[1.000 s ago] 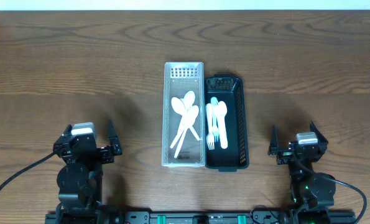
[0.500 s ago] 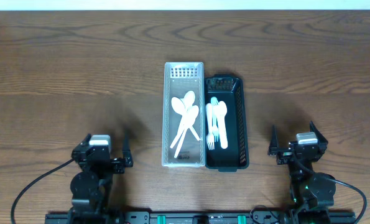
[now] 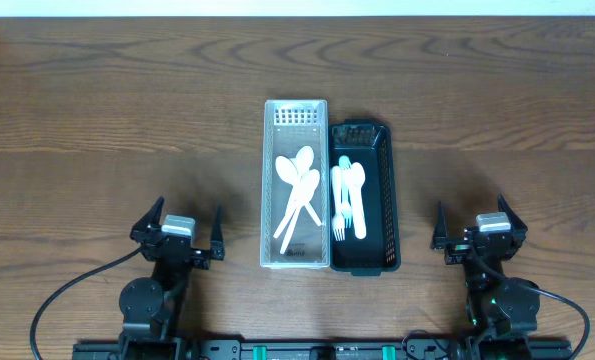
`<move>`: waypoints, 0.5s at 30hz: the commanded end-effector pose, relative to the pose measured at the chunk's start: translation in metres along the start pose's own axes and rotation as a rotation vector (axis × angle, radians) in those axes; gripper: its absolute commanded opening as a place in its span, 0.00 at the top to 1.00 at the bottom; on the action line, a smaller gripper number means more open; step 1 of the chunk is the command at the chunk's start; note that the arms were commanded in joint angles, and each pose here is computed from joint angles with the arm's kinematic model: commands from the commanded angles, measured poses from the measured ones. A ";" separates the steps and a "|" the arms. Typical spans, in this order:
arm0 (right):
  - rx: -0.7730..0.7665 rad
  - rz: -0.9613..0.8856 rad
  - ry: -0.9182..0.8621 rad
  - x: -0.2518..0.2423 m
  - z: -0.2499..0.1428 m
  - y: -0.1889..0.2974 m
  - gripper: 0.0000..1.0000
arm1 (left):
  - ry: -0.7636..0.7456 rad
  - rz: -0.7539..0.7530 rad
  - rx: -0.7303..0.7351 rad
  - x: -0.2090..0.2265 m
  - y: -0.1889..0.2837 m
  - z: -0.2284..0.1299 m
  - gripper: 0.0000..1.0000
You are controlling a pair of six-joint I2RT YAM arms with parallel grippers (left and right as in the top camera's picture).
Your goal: Pack container
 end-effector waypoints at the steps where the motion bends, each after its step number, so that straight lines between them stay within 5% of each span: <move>1: -0.005 0.012 0.005 0.003 0.000 0.000 0.01 | -0.036 -0.058 0.012 -0.008 -0.001 -0.009 0.02; 6: -0.005 0.011 0.005 0.003 0.000 0.000 0.01 | -0.060 -0.019 -0.061 -0.003 -0.001 0.007 0.02; 15: -0.005 0.011 0.005 0.003 0.000 0.000 0.01 | 0.037 -0.022 0.046 -0.003 -0.002 -0.017 0.02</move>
Point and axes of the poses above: each gripper's point midway between its finger pads, its own y axis back along the fingers, its own x axis along the line the jaws close on, z = x × y, the point moved 2 cm from there along y, back along the fingers, and after that the axes turned 10 degrees about y, right-handed, at the moved point
